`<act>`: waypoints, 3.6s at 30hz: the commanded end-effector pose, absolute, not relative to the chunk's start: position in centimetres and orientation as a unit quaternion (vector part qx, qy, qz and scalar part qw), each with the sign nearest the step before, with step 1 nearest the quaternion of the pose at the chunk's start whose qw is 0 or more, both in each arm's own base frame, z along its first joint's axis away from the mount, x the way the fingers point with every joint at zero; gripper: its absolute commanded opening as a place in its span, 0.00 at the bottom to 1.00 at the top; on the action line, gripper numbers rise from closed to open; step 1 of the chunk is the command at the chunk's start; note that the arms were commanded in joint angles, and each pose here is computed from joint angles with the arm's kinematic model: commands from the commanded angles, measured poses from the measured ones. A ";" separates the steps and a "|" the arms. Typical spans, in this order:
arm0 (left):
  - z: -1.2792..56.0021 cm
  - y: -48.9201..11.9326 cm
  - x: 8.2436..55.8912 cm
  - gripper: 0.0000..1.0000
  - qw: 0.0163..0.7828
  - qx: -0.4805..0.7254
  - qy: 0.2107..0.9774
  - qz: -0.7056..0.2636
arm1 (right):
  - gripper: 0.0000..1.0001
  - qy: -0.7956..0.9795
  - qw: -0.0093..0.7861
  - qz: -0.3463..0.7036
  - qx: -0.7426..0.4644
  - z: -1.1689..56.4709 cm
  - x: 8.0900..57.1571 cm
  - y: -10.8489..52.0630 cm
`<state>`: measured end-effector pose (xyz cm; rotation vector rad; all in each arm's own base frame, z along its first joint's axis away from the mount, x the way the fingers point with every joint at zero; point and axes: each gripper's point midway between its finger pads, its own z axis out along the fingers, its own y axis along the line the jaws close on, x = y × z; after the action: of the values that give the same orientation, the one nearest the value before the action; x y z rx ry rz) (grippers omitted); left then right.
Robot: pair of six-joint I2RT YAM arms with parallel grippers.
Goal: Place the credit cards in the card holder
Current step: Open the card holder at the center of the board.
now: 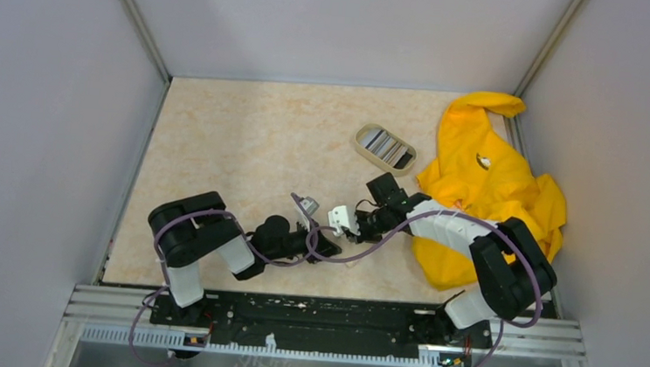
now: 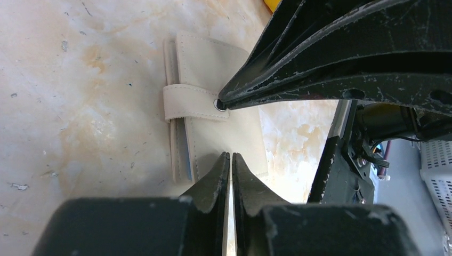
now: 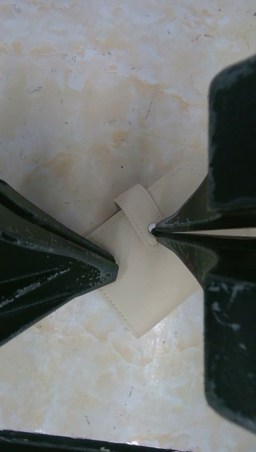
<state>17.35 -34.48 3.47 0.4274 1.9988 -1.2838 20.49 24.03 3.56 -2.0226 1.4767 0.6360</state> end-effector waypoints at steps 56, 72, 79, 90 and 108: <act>-0.8 -32.6 16.7 0.08 0.326 0.149 0.817 -0.451 | 0.00 0.588 0.287 0.169 -0.737 5.7 23.2 24.2; -0.5 -33.0 16.7 0.11 0.324 0.153 0.812 -0.460 | 0.00 0.608 0.330 0.171 -0.701 7.5 24.5 24.2; 4.0 -33.9 16.9 0.43 0.353 0.165 0.778 -0.493 | 0.00 0.637 0.345 0.222 -0.653 9.0 24.9 24.5; 5.8 -32.0 18.0 0.62 0.378 0.156 0.801 -0.438 | 0.00 0.647 0.359 0.249 -0.625 10.2 25.2 24.4; 4.6 -33.6 19.4 0.53 0.353 0.115 0.823 -0.430 | 0.00 0.650 0.353 0.252 -0.624 9.8 25.0 24.3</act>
<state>18.81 -33.10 4.24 0.3202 2.1363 -1.1134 23.91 23.20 7.11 -1.6498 1.7775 0.6503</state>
